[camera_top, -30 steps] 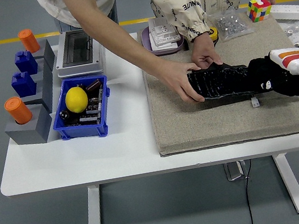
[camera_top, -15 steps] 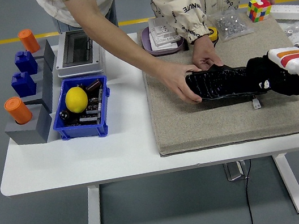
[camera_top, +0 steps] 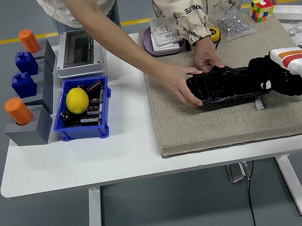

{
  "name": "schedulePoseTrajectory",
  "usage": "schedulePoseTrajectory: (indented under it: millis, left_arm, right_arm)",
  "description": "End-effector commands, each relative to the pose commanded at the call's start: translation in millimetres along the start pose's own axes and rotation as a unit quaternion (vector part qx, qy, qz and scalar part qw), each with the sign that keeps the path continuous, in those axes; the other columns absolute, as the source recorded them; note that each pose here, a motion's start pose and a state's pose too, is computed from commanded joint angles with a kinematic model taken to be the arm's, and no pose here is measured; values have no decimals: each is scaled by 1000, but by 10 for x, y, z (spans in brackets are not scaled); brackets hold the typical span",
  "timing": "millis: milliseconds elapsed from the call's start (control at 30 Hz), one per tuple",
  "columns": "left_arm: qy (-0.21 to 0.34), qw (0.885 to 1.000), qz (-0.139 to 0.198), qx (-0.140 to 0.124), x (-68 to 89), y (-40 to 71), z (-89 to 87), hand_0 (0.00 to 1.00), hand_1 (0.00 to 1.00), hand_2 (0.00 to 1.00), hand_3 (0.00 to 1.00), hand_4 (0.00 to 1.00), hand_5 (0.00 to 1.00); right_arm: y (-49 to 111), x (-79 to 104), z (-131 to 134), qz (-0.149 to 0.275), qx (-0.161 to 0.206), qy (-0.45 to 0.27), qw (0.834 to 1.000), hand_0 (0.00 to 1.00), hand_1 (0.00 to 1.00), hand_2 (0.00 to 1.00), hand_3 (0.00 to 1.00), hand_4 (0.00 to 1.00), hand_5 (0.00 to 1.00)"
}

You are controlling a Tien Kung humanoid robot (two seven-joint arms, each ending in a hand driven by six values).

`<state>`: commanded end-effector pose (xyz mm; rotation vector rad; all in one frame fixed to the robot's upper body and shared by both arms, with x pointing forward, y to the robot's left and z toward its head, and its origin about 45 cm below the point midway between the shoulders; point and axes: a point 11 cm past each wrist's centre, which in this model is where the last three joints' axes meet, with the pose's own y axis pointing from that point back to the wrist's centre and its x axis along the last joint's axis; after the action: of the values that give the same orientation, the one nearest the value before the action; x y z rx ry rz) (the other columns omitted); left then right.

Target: Pick the rag up,wipe the panel,place it on the desk

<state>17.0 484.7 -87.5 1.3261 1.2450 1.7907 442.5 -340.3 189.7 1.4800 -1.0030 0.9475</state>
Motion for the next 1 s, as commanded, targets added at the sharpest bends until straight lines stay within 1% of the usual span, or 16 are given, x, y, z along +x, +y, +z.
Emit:
schedulePoseTrajectory:
  millis: [333, 433, 733, 1000]
  left_arm:
    - [0, 1000, -1, -3, -14, 3, 22, 651, 699, 746, 566, 600, 480]
    - [0, 1000, -2, -3, -20, 4, 24, 651, 698, 747, 566, 600, 480]
    - [2, 1000, 1, 0, 8, 1, 5, 650, 698, 747, 566, 600, 481]
    - [2, 1000, -2, -4, -11, 3, 23, 650, 698, 747, 566, 600, 481]
  right_arm:
    - [-34, 7, -107, -1, 10, 1, 1000, 305, 452, 497, 496, 782, 237]
    - [-33, 22, -92, 0, 9, 3, 1000, 304, 452, 497, 496, 783, 238]
    - [-20, 185, 18, 10, 0, 17, 1000, 304, 452, 496, 495, 782, 238]
    - [-17, 231, 41, 12, -1, 24, 1000, 304, 452, 496, 495, 783, 238]
